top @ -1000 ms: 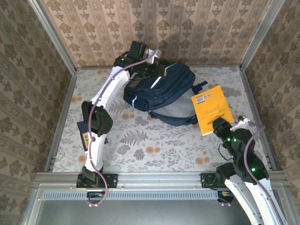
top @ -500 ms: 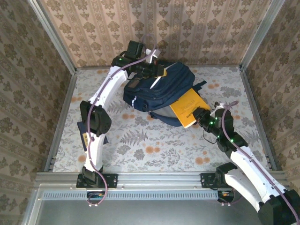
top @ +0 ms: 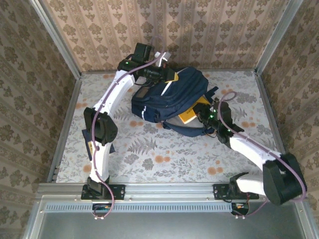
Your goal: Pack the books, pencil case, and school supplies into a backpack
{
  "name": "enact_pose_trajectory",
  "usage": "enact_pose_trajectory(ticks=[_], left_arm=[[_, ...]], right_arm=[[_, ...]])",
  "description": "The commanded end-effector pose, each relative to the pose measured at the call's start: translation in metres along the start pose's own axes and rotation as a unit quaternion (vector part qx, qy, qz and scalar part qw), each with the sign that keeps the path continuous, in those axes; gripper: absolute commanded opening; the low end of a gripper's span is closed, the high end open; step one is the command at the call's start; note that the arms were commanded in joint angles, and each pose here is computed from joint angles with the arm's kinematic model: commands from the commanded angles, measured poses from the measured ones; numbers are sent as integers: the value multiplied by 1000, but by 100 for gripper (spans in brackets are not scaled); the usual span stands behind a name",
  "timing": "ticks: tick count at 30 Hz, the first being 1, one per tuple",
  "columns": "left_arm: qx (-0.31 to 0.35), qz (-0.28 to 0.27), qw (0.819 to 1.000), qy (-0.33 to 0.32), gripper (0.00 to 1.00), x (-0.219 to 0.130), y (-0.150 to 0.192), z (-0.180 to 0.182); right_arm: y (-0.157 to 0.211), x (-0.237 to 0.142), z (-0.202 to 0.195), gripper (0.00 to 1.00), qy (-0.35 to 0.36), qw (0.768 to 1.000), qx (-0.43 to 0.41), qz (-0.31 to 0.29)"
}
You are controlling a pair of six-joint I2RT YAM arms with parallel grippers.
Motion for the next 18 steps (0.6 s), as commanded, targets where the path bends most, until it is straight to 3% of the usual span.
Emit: enact_pose_trajectory(ticks=[1,7,12,13,18], left_arm=[[101,-13,990,94,0,-32,5,-74],[102,0,989,107,0,-27,6,-73],[110,8,987,120,0,-24,6,-74],[109,9,987,121,0,-23,6,-73],[88,4,990,107,0,-22,-1,-57]], right_arm=[[-17,16,40,0,-80,996,-1,-41],[-10,62,37,1,-12,999,23,-24],[-3,110,8,6,69,992,100,-12],[-3,118,7,10,57,993,100,-18],[-19,154,24,60,-46,999,28,-8]])
Point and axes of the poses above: each hand's point on the last joint's axis, 136 mm out from that joint toward the fingers, its own x axis out along the fingers, its own z axis along the line the jaws close on, y = z × x, the point moved 9 cm from there along -x, back along the fingers, and after that the axes turned 8 degrees about -x, right-handed, at the moved point
